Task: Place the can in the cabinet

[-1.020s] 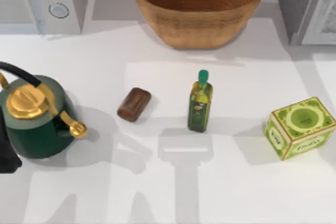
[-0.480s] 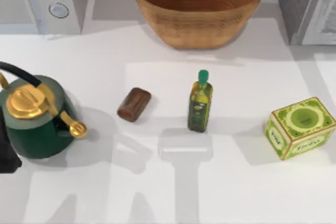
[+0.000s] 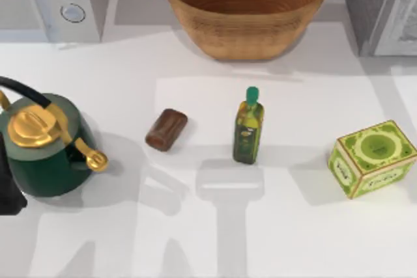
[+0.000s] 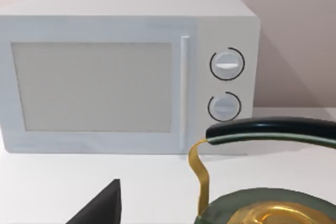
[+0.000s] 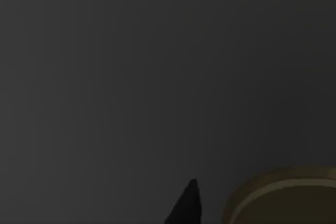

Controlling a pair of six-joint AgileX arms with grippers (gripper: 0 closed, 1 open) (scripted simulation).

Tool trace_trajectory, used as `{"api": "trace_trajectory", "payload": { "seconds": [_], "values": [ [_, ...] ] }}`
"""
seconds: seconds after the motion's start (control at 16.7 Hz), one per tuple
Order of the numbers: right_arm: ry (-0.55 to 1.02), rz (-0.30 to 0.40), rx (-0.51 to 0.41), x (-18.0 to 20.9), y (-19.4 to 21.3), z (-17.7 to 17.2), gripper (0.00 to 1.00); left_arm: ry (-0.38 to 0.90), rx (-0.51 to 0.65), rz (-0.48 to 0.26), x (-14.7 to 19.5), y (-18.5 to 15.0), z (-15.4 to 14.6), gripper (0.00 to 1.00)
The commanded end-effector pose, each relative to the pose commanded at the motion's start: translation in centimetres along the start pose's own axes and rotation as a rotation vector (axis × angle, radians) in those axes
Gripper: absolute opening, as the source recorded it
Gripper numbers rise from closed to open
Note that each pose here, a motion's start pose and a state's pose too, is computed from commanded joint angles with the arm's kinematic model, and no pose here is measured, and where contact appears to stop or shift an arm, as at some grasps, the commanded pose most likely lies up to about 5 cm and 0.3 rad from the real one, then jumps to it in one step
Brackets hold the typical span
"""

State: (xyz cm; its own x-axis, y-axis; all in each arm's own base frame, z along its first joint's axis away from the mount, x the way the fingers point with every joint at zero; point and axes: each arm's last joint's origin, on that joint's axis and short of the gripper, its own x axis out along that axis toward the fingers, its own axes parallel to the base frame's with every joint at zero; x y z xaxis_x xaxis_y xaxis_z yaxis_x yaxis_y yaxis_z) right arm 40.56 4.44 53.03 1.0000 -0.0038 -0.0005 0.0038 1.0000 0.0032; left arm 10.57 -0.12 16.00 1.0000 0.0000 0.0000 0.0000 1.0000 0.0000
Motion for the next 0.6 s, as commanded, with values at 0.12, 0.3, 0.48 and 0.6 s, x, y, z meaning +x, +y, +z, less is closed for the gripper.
{"api": "trace_trajectory", "payload": {
  "seconds": [0.12,0.3,0.48,0.6],
  "values": [
    [0.0,0.0,0.0,0.0,0.0,0.0,0.83,0.0,0.0,0.0,0.0,0.0,0.0,1.0],
    [0.0,0.0,0.0,0.0,0.0,0.0,1.0,0.0,0.0,0.0,0.0,0.0,0.0,1.0],
    [0.0,0.0,0.0,0.0,0.0,0.0,1.0,0.0,0.0,0.0,0.0,0.0,0.0,1.0],
    [0.0,0.0,0.0,0.0,0.0,0.0,1.0,0.0,0.0,0.0,0.0,0.0,0.0,1.0]
  ]
}}
